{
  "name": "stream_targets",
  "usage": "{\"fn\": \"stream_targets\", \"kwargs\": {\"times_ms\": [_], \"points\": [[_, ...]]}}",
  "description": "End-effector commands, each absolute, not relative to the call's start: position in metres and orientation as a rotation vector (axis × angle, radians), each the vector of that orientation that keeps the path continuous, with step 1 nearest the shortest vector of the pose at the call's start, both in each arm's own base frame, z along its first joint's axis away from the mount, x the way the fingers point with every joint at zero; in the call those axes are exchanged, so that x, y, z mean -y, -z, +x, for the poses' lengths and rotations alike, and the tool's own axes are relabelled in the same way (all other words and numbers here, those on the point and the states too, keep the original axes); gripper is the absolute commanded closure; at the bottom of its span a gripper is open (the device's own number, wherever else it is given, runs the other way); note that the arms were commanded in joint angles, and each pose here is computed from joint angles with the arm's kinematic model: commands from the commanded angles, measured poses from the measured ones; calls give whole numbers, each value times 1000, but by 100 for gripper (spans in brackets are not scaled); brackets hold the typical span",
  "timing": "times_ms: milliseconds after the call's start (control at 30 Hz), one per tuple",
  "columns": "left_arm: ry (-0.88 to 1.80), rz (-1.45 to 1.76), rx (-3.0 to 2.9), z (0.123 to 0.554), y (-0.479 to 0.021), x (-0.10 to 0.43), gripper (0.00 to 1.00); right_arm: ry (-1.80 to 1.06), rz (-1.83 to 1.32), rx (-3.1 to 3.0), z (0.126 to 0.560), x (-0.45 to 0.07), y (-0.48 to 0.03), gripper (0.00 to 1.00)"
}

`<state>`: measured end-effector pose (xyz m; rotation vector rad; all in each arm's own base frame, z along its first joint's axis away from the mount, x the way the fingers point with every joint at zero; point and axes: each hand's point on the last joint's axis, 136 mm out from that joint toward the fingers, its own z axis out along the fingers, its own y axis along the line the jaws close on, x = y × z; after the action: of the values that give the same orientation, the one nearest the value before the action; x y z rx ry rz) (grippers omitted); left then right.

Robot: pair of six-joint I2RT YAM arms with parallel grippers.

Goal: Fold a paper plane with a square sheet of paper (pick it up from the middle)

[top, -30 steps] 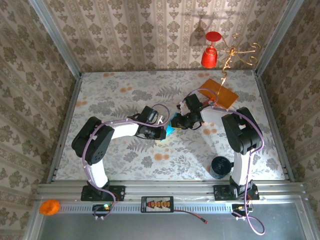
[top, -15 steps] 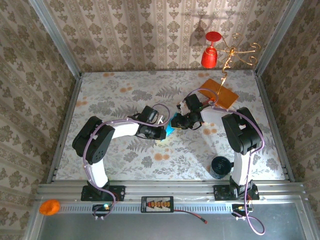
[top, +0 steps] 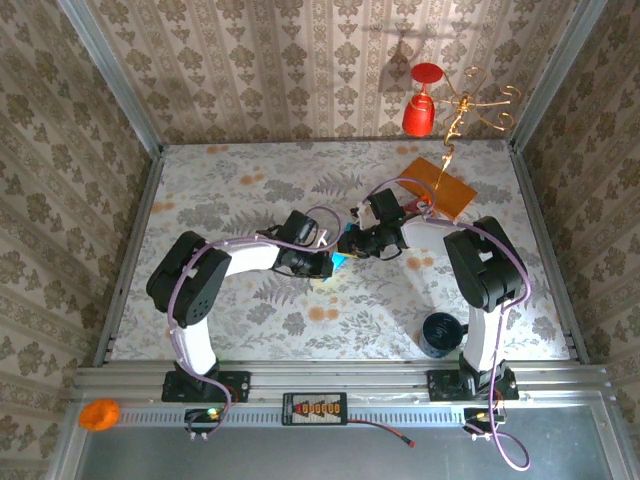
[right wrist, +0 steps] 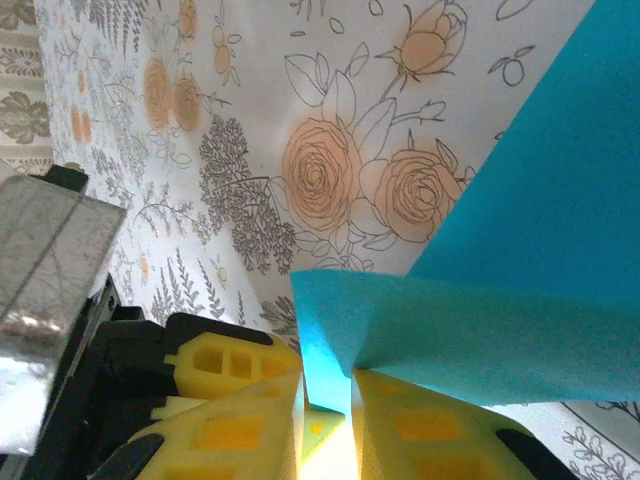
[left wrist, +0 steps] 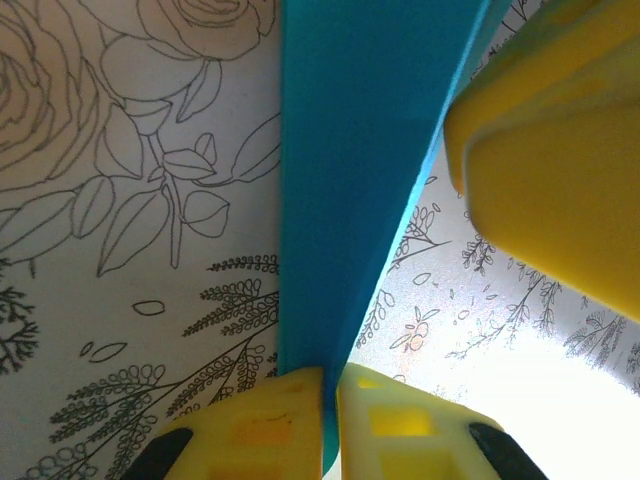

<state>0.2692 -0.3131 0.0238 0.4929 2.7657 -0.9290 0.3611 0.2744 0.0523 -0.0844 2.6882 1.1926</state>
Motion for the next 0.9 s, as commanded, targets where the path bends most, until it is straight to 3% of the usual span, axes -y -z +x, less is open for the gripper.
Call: {"fn": "stream_targets", "kwargs": {"times_ms": [0, 867], "points": [[931, 528, -2780, 266, -21, 316, 88, -1204, -55, -2683, 363, -278, -49, 79], [883, 504, -2778, 269, -21, 309, 86, -957, 61, -2799, 370, -256, -12, 80]]}}
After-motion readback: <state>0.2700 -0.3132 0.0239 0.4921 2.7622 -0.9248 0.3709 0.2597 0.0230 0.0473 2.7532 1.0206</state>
